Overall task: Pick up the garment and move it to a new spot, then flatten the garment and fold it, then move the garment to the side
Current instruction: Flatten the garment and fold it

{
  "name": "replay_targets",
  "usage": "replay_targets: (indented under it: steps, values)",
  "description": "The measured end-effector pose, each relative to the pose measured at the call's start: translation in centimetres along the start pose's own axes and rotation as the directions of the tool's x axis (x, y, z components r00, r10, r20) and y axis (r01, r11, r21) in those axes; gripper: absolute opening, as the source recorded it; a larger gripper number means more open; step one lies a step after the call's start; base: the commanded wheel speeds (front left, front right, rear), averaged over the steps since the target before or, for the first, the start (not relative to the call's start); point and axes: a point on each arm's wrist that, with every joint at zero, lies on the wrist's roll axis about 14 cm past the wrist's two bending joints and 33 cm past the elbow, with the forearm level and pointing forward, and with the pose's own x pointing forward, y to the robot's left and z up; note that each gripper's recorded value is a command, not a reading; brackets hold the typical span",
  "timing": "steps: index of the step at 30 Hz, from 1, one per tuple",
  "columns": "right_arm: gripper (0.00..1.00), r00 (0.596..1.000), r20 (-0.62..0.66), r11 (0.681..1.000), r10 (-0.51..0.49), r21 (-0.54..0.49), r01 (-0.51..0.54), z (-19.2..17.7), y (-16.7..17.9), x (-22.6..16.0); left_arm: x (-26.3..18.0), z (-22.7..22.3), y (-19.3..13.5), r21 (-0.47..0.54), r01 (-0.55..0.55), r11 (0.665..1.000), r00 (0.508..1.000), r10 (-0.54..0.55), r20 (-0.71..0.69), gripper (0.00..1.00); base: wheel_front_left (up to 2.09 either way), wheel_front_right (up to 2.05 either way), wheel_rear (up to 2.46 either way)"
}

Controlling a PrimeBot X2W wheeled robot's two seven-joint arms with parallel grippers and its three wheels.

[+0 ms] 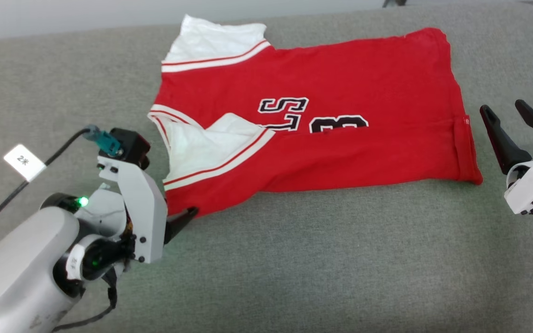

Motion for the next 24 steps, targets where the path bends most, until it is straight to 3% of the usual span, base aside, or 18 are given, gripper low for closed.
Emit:
replay_targets:
  steps: [8, 9, 10, 11, 12, 13, 18, 24]
  values:
    - [1.0, 0.998, -0.052, 0.999, -0.046, 0.013, 0.046, -1.8, -1.5, -0.5, 3.4, -1.3, 1.2, -0.076, 0.004, 0.997, 0.999, -0.008, -0.048, 1.0, 0.0, 0.0, 0.0]
    - [1.0, 0.997, -0.062, 0.999, -0.05, 0.013, 0.051, -2.0, -1.6, -0.6, 3.7, -1.5, 1.3, -0.078, 0.005, 0.997, 0.999, -0.009, -0.05, 0.82, 0.0, 0.0, 0.0]
    - [1.0, 0.996, -0.074, 0.998, -0.054, 0.012, 0.055, -2.3, -1.8, -0.7, 4.0, -1.6, 1.4, -0.08, 0.008, 0.997, 0.999, -0.013, -0.051, 0.5, 0.0, 0.0, 0.0]
    - [1.0, 0.994, -0.088, 0.998, -0.057, 0.01, 0.058, -2.5, -2.0, -0.8, 4.2, -1.6, 1.4, -0.084, 0.012, 0.996, 0.998, -0.017, -0.053, 0.35, 0.0, 0.0, 0.0]
    - [1.0, 0.993, -0.107, 0.998, -0.057, 0.005, 0.058, -2.7, -2.0, -0.9, 4.4, -1.6, 1.4, -0.086, 0.019, 0.996, 0.998, -0.023, -0.05, 0.07, 0.0, 0.0, 0.0]
    - [1.0, 0.99, -0.131, 0.999, -0.054, 0.0, 0.055, -3.1, -2.0, -0.9, 4.5, -1.6, 1.4, -0.091, 0.022, 0.996, 0.999, -0.026, -0.047, 0.0, 0.0, 0.0, 0.0]
    - [1.0, 0.961, -0.273, 0.999, -0.036, -0.028, 0.03, -4.8, -1.9, -1.4, 4.6, -1.5, 1.1, -0.101, 0.039, 0.994, 0.999, -0.041, -0.022, 0.0, 0.0, 0.0, 0.0]
    - [1.0, 0.883, -0.467, 0.997, -0.052, -0.076, 0.019, -7.4, -2.5, -1.5, 4.6, -1.6, 0.7, -0.098, 0.049, 0.994, 0.999, -0.048, 0.005, 0.0, 0.0, 0.0, 0.0]
